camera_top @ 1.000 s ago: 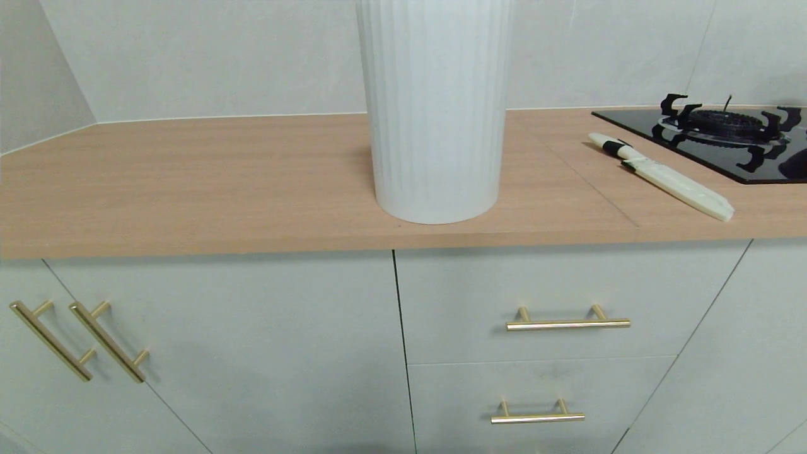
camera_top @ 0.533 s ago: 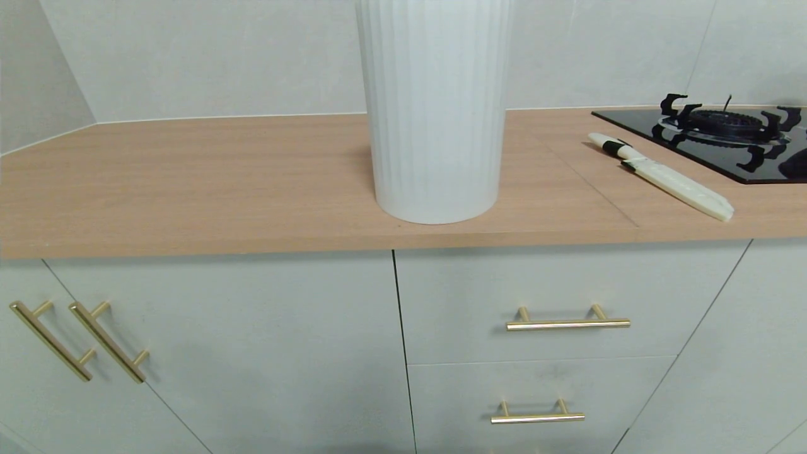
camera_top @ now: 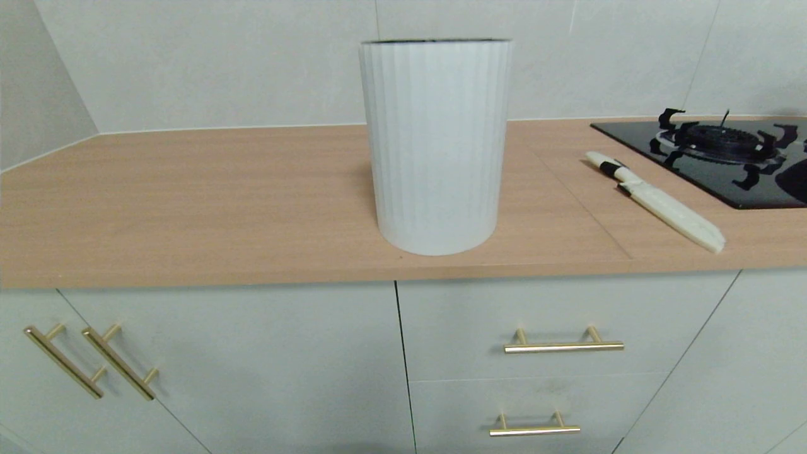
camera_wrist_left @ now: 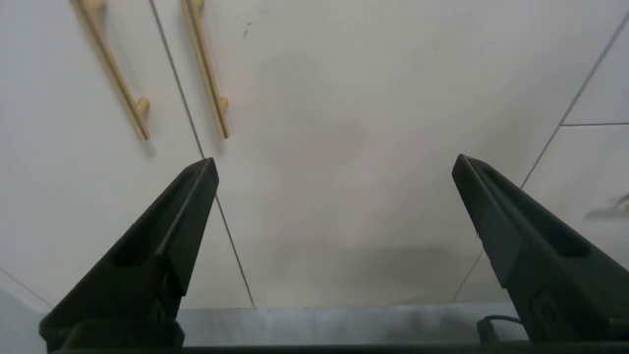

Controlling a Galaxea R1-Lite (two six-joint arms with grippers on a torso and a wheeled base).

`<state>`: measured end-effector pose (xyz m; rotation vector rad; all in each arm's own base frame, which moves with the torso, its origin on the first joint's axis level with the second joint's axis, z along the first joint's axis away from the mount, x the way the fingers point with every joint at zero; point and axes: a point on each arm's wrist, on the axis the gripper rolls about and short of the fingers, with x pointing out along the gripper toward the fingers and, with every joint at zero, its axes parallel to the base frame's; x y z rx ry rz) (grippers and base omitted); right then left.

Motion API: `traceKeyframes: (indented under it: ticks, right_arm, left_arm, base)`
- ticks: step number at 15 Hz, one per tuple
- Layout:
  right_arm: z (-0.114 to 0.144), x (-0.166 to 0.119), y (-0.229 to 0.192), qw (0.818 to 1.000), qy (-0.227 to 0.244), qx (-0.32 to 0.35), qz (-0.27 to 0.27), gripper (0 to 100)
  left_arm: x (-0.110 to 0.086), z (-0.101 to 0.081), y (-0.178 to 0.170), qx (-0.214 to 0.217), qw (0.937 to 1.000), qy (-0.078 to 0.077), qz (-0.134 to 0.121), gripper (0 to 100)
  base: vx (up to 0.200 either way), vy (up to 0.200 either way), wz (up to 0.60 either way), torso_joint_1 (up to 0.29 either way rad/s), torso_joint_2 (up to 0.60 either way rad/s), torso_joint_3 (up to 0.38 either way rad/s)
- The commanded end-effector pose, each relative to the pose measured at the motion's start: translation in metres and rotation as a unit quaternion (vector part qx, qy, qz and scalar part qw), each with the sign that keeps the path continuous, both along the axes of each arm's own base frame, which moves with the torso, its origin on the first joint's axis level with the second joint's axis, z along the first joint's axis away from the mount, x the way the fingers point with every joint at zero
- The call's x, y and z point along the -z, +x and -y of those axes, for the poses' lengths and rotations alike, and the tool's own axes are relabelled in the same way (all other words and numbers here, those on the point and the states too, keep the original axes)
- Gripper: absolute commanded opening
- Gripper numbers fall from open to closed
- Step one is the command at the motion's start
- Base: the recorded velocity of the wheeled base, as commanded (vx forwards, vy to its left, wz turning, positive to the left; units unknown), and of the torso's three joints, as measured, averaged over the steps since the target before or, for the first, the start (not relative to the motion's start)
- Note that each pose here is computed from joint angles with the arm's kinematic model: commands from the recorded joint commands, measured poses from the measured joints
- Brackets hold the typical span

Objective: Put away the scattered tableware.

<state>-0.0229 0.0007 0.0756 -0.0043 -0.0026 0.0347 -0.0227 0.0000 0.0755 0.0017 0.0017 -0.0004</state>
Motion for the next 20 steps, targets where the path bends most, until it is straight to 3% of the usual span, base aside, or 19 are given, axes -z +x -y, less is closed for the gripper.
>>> traceKeyframes:
  ticks: [1, 20]
  right_arm:
    - [0.0000, -0.0001, 0.0001, 1.000, 0.000, 0.000, -0.001, 100]
    - [0.0000, -0.0001, 0.0001, 1.000, 0.000, 0.000, -0.001, 100]
  left_arm:
    - [0.0000, 0.0000, 0.0001, 0.000, 1.0000, 0.000, -0.001, 100]
    - [0.0000, 0.0000, 0.0000, 0.000, 1.0000, 0.000, 0.000, 100]
  base:
    - [0.000, 0.000, 0.00, 0.105, -0.56, -0.310]
    - [0.000, 0.000, 0.00, 0.199, -0.49, -0.290]
